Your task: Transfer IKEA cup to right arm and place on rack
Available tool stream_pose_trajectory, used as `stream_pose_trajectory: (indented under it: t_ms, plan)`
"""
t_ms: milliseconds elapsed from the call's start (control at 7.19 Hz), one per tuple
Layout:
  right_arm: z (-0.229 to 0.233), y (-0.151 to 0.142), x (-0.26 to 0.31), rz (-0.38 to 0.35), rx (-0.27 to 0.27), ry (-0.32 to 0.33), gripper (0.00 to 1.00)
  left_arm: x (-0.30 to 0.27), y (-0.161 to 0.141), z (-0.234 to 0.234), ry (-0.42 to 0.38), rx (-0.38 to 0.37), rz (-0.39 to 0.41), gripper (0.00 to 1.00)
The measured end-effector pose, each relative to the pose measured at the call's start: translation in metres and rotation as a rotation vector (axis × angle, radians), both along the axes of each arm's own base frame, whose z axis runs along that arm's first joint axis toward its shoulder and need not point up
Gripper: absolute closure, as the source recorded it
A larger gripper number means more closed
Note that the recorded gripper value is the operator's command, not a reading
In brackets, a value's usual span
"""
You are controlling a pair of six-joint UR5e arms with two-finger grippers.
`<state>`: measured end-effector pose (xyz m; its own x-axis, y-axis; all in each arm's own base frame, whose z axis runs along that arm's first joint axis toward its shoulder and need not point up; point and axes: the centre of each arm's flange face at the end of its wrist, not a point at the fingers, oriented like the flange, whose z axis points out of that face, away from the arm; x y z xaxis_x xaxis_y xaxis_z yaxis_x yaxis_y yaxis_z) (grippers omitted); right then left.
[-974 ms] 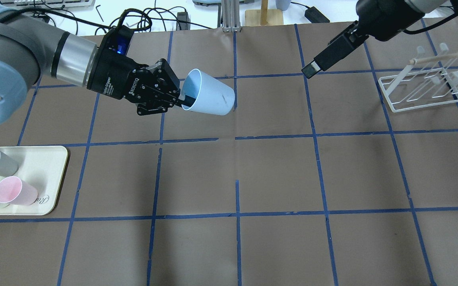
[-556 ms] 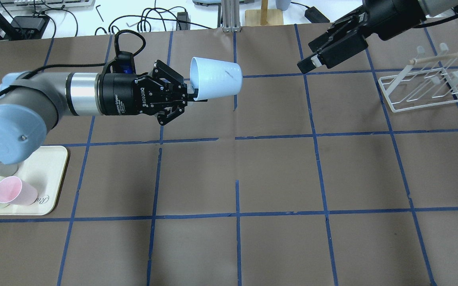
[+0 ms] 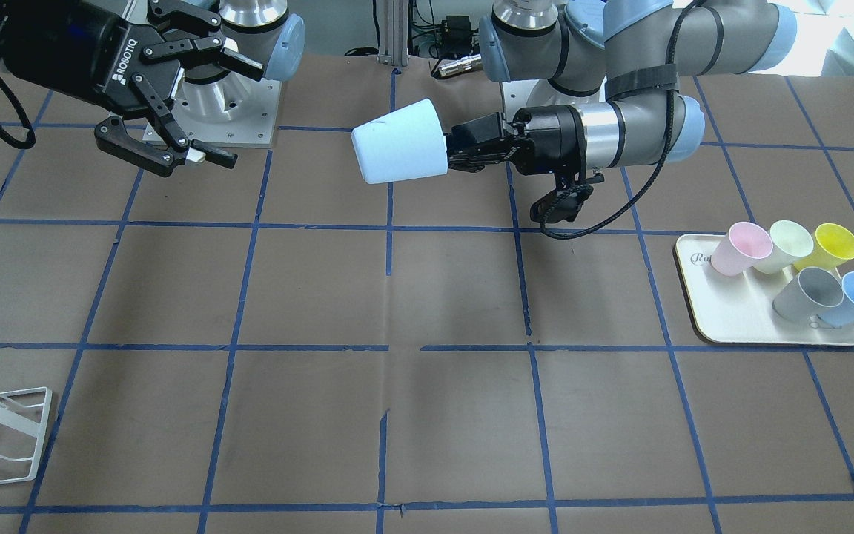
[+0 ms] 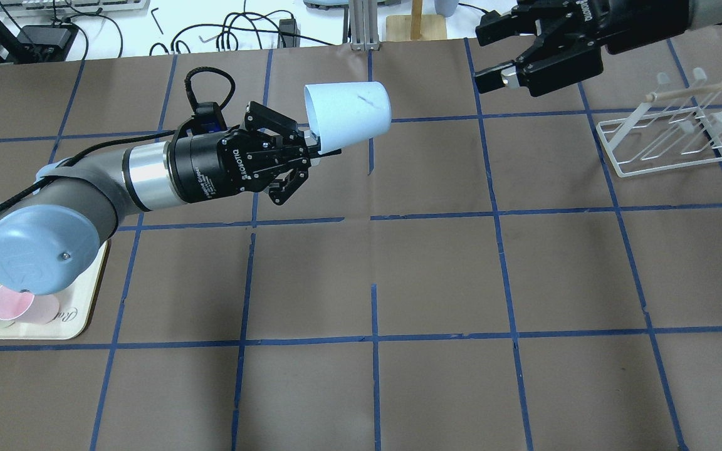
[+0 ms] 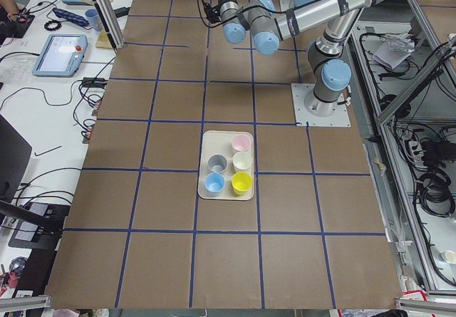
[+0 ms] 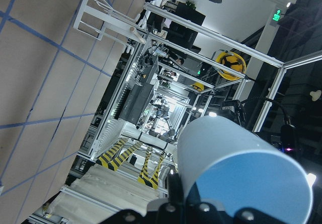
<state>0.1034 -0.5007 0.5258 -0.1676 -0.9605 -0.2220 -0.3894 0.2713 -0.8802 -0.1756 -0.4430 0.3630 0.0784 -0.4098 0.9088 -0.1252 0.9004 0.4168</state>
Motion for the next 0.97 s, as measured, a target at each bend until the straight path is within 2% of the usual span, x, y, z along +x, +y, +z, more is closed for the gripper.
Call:
stream_pose_trajectory:
  t_ms: [139,417,974]
  plan:
    - [-0.003,-0.005,0.001,0.009,-0.037,-0.023,0.0,-0.007,0.002,0.002,0.005,-0.002,-0.013,1.0]
    - [-0.011,-0.019,0.006,0.027,-0.069,-0.027,0.0,-0.015,0.004,0.003,0.008,0.001,-0.029,1.0]
    - [-0.019,-0.009,0.043,0.077,0.013,-0.029,0.0,-0.028,0.004,0.005,0.04,0.003,-0.041,1.0]
